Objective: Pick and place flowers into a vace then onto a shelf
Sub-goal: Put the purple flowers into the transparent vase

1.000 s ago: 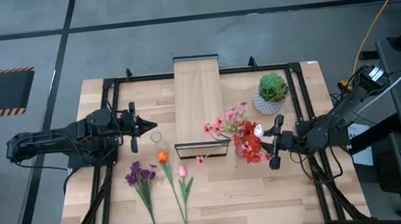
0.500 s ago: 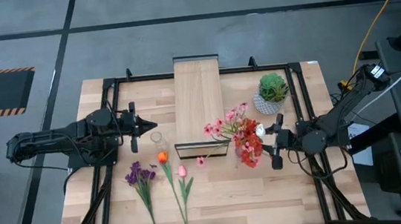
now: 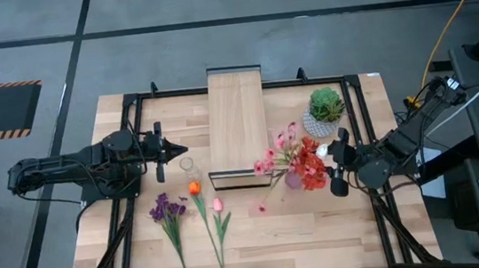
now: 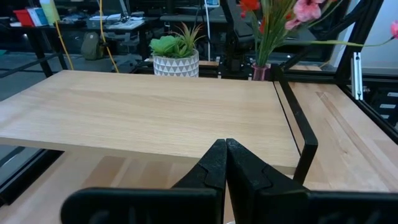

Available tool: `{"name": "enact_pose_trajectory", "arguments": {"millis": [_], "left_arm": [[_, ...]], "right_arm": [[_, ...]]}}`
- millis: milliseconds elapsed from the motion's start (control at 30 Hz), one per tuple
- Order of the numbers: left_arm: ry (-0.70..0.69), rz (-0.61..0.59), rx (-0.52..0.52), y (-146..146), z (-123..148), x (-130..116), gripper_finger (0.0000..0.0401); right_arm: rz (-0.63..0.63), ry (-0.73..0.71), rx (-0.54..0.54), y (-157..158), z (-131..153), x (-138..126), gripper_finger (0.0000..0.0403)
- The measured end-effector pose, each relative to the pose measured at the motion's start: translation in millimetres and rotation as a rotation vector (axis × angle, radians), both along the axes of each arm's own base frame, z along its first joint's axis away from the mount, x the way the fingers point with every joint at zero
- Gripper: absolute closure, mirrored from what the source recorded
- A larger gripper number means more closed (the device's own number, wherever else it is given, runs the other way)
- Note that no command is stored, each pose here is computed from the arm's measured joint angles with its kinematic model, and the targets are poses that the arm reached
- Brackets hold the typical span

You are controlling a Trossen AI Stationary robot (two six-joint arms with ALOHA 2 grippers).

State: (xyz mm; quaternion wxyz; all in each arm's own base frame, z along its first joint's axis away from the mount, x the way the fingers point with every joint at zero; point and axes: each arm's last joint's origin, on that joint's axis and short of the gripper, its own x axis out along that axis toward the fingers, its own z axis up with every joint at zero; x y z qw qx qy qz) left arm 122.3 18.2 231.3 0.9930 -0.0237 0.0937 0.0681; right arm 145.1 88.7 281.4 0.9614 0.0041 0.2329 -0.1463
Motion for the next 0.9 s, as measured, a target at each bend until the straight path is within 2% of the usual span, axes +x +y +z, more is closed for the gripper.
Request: {"name": "enact_pose_trajectory", "arguments": {"millis": [167, 433, 900], "left_arm": [[0.0, 0.0, 0.0, 0.0, 0.1, 0.0, 0.0397], [0.0, 0.0, 0.0, 0.0, 0.0, 0.0, 0.0397], [0.0, 0.0, 0.0, 0.0, 0.0, 0.0, 0.0397]], "right_arm": [[0.004, -0.002, 0.021, 0.5, 1.2, 0.3, 0.0212], [0.092, 0.036, 0.077, 1.5, 2.0, -2.1, 0.0212], [0.132, -0.009, 0.094, -15.7, 15.9, -24.4, 0.0212]]}}
